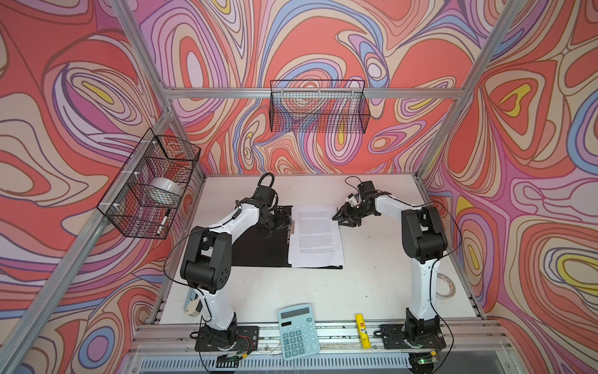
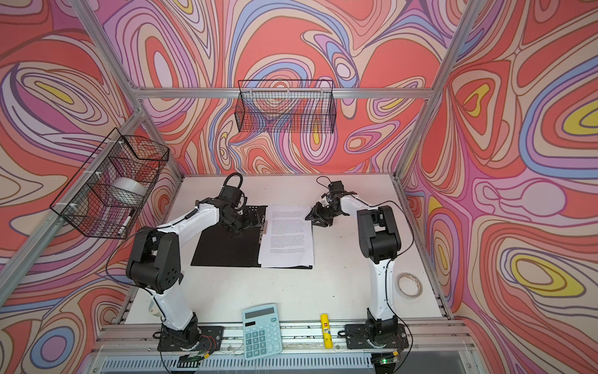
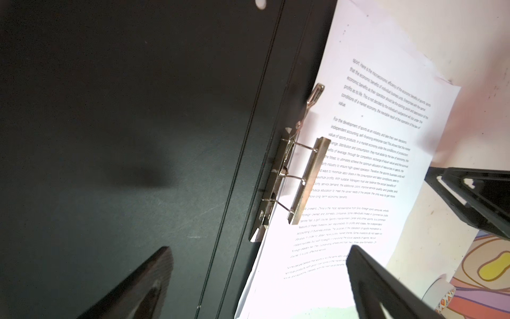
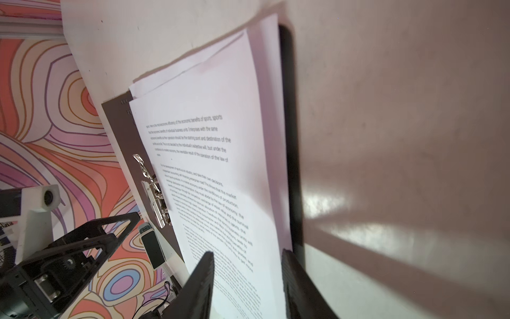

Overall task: Put the files into the folder
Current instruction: 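Press the sheet against the folder's metal clip with the left gripper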

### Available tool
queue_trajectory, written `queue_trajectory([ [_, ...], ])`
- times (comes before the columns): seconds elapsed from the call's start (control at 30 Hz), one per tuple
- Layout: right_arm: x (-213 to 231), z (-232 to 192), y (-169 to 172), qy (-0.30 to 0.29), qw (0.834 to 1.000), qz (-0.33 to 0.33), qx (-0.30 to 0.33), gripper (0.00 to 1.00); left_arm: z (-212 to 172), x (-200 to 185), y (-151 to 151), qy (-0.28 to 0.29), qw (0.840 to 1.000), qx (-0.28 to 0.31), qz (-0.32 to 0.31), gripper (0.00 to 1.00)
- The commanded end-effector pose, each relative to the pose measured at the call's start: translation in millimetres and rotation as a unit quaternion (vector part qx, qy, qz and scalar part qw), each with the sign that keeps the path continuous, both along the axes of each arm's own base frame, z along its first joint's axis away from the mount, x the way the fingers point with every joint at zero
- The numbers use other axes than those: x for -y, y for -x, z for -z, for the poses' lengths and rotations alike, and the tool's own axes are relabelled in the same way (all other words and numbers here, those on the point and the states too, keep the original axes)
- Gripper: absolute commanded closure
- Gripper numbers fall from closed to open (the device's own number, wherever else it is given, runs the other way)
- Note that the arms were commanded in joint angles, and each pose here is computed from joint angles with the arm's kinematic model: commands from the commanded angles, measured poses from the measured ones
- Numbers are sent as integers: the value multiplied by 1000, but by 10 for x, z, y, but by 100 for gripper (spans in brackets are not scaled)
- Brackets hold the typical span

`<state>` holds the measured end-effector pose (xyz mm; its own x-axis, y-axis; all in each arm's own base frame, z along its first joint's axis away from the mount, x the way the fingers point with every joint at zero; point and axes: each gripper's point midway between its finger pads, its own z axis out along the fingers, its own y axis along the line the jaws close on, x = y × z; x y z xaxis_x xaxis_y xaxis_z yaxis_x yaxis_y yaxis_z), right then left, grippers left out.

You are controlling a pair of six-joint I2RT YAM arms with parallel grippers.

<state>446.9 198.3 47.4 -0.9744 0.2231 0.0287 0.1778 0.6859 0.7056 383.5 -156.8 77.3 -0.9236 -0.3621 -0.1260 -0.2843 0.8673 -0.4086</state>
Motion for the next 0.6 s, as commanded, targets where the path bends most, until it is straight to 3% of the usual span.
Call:
queue_trajectory([
  [0.0,77,37,8,40,999,0,-8,57,75,-12,15,3,1000,-15,-11,1],
  [0.27,222,-39,275,71,997,14,-7,56,21,-35,31,2,999,-19,-26,1],
  [0.57,117,-83,567,24,999,25,-15,57,113,17,130,25,998,-42,-37,3],
])
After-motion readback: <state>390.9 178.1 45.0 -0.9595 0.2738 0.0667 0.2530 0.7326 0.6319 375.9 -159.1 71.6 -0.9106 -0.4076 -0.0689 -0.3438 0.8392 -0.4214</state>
